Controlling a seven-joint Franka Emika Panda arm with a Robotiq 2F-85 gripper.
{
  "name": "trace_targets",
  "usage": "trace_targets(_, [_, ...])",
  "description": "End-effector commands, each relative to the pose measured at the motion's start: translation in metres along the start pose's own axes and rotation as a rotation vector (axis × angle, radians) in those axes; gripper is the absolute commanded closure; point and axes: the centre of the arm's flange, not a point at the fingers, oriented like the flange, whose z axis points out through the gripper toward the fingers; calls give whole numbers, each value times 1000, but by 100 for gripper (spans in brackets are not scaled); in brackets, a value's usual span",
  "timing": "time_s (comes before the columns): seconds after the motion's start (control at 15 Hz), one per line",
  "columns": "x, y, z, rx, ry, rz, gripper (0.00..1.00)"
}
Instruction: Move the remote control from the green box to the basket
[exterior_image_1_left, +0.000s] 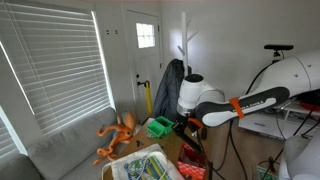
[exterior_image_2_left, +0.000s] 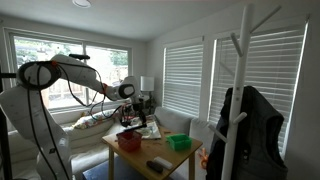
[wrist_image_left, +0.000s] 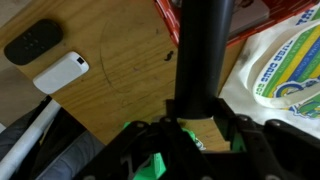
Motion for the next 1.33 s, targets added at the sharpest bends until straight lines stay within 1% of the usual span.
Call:
trace_targets(0.0, [11, -24, 1, 18, -31, -16, 83])
trace_targets(0.4, [1, -24, 3, 40, -83, 4, 83])
trace_targets(0.47, [0, -24, 3, 41, -89, 9, 80])
trace_targets(0.53, [-1, -24, 3, 42, -93, 13, 83])
trace_targets(0.6, [-2, -23, 3, 42, -101, 17, 50])
trace_targets(0.67, [-2, -21, 3, 38, -105, 22, 45])
trace_targets(0.73, [-3, -17, 4, 30, -115, 27, 27])
trace_targets(0.87, [-4, -6, 2, 21, -116, 57, 12])
trace_targets(1.0, [-2, 6, -2, 28, -100, 82, 1])
trace_targets(1.07, [0, 12, -5, 44, -80, 87, 0])
trace_targets(1.2, [5, 20, -18, 142, 22, 35, 0])
trace_targets(1.27, [13, 7, -5, 65, -38, 55, 0])
